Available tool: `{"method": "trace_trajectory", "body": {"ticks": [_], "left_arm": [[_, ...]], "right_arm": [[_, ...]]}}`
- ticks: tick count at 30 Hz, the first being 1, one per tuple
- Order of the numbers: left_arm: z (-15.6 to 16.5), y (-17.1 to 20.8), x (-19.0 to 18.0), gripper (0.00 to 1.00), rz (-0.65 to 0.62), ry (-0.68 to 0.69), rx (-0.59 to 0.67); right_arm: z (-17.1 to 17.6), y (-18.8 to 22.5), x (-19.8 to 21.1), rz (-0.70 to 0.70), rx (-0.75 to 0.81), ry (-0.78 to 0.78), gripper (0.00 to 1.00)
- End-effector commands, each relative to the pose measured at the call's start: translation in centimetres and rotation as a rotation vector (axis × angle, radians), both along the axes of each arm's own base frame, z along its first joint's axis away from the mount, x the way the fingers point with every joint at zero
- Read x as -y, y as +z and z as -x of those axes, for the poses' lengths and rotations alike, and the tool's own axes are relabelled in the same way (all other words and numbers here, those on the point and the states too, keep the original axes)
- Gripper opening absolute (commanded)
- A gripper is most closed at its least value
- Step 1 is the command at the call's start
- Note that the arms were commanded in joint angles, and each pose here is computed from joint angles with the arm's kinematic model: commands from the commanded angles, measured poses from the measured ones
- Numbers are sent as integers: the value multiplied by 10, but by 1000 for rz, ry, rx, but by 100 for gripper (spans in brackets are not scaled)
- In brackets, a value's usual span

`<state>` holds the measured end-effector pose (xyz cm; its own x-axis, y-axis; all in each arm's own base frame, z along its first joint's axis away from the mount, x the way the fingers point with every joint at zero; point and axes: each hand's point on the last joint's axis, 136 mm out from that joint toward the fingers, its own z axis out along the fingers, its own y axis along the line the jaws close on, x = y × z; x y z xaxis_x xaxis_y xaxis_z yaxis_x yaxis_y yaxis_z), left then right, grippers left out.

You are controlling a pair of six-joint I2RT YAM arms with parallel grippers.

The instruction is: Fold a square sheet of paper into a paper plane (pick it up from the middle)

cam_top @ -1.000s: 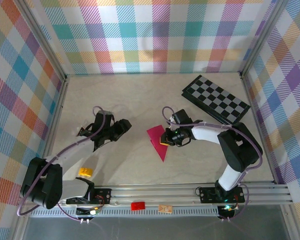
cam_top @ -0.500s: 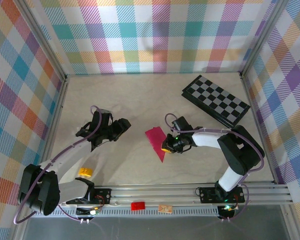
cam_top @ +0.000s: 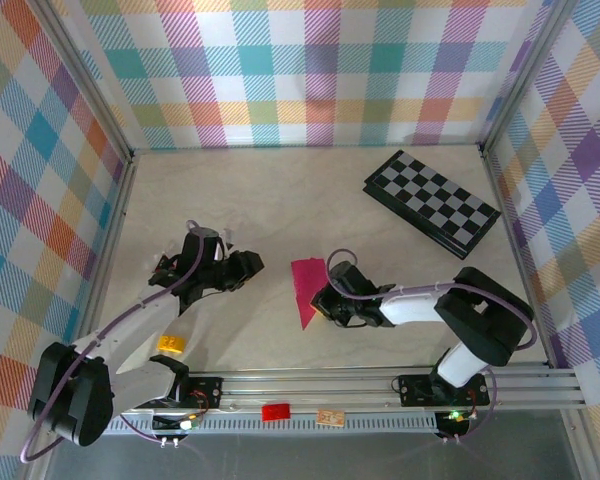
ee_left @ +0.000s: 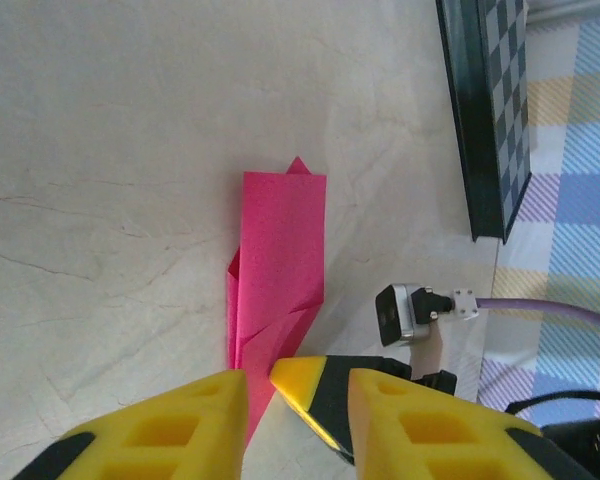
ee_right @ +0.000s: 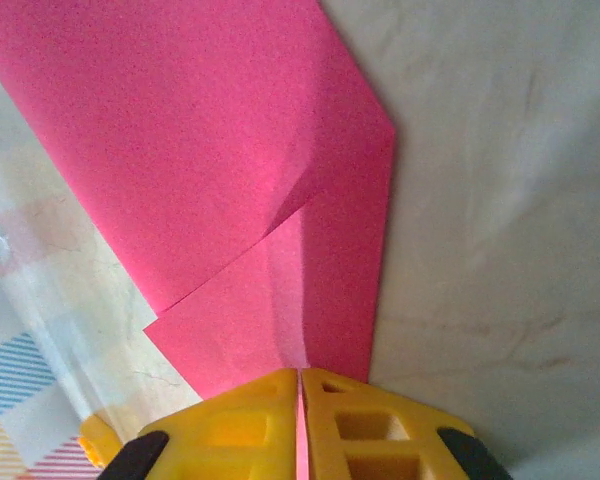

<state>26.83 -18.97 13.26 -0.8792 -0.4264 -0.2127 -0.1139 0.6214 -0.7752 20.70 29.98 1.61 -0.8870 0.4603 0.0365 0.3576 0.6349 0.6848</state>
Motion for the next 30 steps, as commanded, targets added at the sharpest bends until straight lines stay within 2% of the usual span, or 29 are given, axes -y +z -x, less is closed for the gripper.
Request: {"method": "trace_trajectory", "body": {"ticks": [1, 3, 5, 11, 14, 18, 22, 27, 30], "left_arm": [[-8, 4, 17, 28, 54, -51, 37], [-15, 2, 25, 26, 62, -64, 35], [-21, -2, 34, 22, 74, -87, 26], [-40, -32, 68, 12, 99, -147, -27], [-45, -47, 80, 7, 92, -171, -57], [-49, -59, 86, 7, 69, -183, -75], [-48, -78, 85, 7, 45, -177, -121], [-46, -101, 80, 4, 5, -163, -168], [-44, -113, 77, 3, -13, -151, -182]], "right_arm": [[1, -10, 2, 8, -23, -122, 13], [-6, 13, -14, -15, 63, -50, 17], [-13, 30, -13, 40, 116, -26, 19], [-32, 47, 38, 285, 325, -44, 22], [-38, 52, 49, 322, 388, 8, 24], [-41, 54, 54, 300, 367, 106, 20], [-42, 54, 43, 152, 319, 206, 21], [-41, 48, 27, 5, 230, 285, 36], [-41, 41, 20, -25, 164, 319, 40]]}}
